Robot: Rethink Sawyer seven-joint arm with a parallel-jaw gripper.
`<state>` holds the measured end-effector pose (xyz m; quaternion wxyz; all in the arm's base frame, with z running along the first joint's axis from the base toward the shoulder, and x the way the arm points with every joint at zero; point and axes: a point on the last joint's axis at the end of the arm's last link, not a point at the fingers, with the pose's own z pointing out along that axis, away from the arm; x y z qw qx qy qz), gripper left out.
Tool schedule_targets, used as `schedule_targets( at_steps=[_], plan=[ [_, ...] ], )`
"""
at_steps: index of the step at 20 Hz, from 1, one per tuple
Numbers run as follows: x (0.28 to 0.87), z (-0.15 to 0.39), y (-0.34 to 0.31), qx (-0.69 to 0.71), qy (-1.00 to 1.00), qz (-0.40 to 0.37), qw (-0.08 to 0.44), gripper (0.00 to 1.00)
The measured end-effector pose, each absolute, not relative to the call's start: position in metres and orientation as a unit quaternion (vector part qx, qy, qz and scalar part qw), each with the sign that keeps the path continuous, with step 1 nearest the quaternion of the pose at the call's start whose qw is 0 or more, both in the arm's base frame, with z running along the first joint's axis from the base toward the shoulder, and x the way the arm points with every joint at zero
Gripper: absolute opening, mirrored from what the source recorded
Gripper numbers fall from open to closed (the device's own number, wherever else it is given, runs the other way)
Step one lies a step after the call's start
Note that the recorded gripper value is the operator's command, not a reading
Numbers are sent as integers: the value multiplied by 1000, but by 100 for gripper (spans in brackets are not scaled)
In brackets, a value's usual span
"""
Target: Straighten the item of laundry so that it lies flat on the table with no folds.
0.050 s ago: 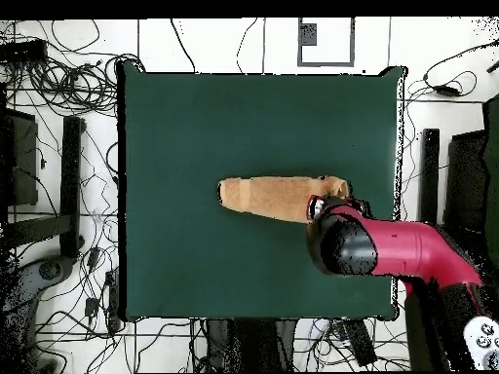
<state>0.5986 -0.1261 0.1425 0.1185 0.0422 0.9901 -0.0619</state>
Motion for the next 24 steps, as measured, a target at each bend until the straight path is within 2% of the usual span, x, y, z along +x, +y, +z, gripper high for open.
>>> schedule_targets(
  at_steps=[11,24],
  plan=[
    [599,197,-149,54,987,-96,118,0],
    [603,192,-123,25,988,-96,117,0]
  ],
)
